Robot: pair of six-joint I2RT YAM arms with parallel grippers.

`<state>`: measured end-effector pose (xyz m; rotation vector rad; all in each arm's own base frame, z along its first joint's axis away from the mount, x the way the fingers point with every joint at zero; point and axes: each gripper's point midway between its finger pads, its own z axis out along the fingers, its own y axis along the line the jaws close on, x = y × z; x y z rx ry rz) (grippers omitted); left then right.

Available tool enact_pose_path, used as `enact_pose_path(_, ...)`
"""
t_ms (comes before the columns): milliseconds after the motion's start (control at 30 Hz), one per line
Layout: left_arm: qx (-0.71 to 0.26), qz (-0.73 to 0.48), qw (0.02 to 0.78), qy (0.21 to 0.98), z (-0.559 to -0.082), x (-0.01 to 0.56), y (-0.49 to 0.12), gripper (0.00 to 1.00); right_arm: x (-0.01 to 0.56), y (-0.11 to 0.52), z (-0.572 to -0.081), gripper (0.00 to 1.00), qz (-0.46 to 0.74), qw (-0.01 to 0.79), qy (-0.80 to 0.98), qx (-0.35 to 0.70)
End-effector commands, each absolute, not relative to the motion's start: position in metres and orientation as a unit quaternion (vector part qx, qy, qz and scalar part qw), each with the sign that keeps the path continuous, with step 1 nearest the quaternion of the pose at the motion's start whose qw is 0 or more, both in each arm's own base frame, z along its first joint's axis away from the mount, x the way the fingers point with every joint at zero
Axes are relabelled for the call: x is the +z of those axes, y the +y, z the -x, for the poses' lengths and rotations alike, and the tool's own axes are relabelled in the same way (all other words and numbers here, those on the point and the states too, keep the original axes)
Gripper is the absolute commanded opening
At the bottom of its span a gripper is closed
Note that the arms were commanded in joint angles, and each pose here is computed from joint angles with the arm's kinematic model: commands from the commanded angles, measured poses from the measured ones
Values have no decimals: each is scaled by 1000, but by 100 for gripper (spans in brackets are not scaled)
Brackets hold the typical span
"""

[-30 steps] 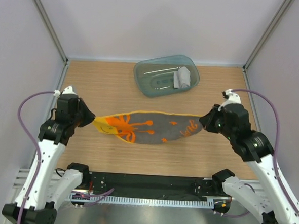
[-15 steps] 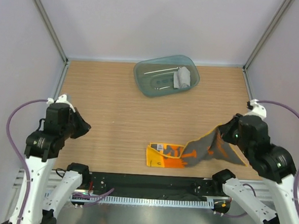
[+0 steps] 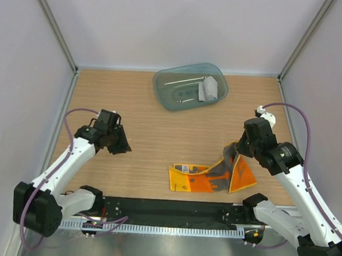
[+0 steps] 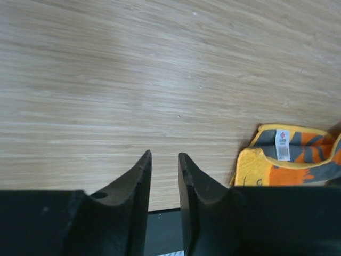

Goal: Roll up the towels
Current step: Flatten the towel

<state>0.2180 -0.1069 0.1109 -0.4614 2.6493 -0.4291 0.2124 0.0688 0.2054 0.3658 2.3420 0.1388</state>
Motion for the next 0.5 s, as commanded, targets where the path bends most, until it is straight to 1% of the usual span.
enact_pose_path(0, -188, 122, 243, 944, -247, 117, -152, 29, 206, 68, -219, 1, -143, 392, 907, 54)
enact_pose_path(67, -193, 95, 249, 944, -254, 118, -173, 34, 203, 65, -219, 1, -142, 391, 908, 46)
enact_pose_path(100, -188, 65, 239, 950, -248, 109, -191, 36, 203, 65, -219, 1, -140, 392, 908, 44)
enact_pose_path(133, -189, 48, 242, 950, -248, 107, -200, 39, 204, 63, -219, 1, -139, 393, 908, 40)
enact_pose_path(167, -198, 34, 251, 947, -251, 108, -212, 46, 204, 62, -219, 1, -138, 395, 907, 36)
enact_pose_path(200, -192, 21, 235, 953, -246, 95, -222, 48, 205, 61, -219, 1, -137, 396, 907, 34)
enact_pose_path(267, -208, -8, 231, 950, -241, 91, -249, 49, 207, 59, -219, 1, -136, 399, 906, 32)
enact_pose_path(333, -203, -32, 216, 955, -232, 77, -269, 50, 207, 58, -220, 1, -134, 402, 905, 28)
enact_pose_path(467, -213, -60, 209, 953, -226, 69, -298, 53, 207, 58, -219, 1, -130, 400, 907, 27)
